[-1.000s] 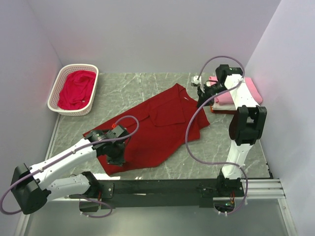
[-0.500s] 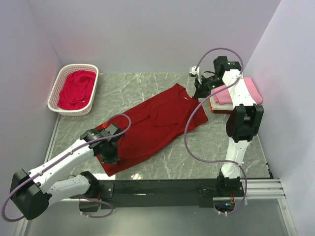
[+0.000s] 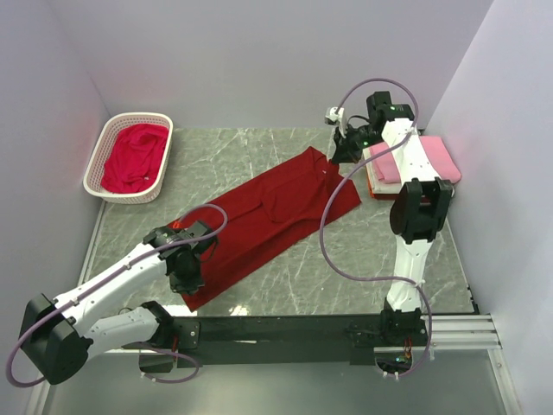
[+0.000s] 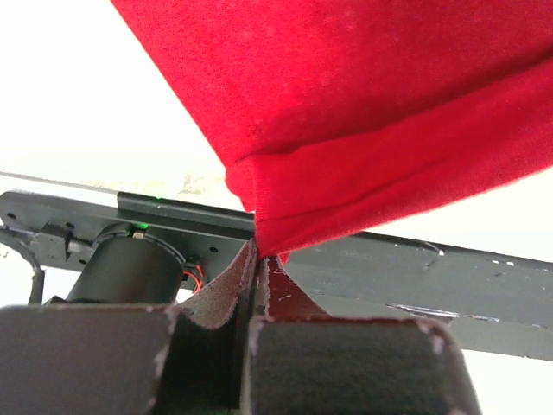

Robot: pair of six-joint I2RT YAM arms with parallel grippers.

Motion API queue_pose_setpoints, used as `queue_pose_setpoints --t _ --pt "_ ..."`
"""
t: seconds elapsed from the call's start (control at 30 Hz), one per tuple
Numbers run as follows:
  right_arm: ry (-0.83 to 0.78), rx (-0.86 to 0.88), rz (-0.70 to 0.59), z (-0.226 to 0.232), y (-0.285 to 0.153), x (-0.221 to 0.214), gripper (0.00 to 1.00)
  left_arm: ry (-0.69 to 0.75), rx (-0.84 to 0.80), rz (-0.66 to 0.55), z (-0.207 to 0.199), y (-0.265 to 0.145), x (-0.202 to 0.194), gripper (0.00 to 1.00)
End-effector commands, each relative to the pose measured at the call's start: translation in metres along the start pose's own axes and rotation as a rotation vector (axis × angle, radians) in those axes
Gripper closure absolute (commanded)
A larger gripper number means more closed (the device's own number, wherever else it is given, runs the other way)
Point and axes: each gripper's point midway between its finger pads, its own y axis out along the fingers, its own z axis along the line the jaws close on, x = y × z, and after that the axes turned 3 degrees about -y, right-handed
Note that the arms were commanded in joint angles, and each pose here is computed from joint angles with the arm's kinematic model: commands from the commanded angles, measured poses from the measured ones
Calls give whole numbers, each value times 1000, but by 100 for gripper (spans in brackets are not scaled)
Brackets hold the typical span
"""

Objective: Fold and stack the t-shirts
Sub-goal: Fold the tshirt

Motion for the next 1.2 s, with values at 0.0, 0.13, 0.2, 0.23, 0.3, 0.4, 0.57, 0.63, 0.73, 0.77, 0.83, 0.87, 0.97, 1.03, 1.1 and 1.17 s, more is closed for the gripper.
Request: queue_pose_setpoints --t 0.0,0.13,0.2,0.23,0.3,0.4,0.57,0.63,0.73,0.77,0.83,0.87,0.97,1.03,1.1,1.17 --pt "-34 -51 -53 -14 -2 25 100 -33 44 -15 6 -7 5 99" --pt "-33 -80 -73 -25 0 30 100 -44 92 -19 9 -8 10 99" --pt "-29 -91 -80 -28 0 33 100 -51 85 -33 6 -9 16 99" --pt "-34 -95 -84 -30 1 34 100 -53 99 -34 7 -8 18 99" --pt "-33 -104 -86 -34 1 35 100 -58 104 -41 6 -6 22 99" --pt "-35 -110 -90 -36 3 36 100 -56 124 -42 7 -2 26 99" --pt "-28 -108 -90 -38 7 33 100 -43 148 -30 6 5 30 99" --pt "-29 -112 -90 -40 10 34 100 -48 171 -28 8 6 32 99" --pt "-31 -110 -90 -40 16 36 100 -56 205 -46 12 6 37 99" --pt "-30 -113 -90 -41 16 37 100 -61 210 -47 12 6 38 99" --pt "-35 -111 -85 -40 21 37 100 -60 218 -42 12 8 38 99" --pt "-35 -110 -83 -41 22 37 100 -61 219 -41 12 10 38 99" --pt "-31 -109 -77 -41 26 36 100 -60 237 -39 12 13 40 99" --pt "-30 -113 -79 -42 27 36 100 -55 246 -33 11 15 40 99" --pt "-24 -116 -78 -43 28 36 100 -56 255 -30 11 17 41 99" --pt "-23 -119 -78 -44 29 36 100 -52 267 -22 12 18 40 99"
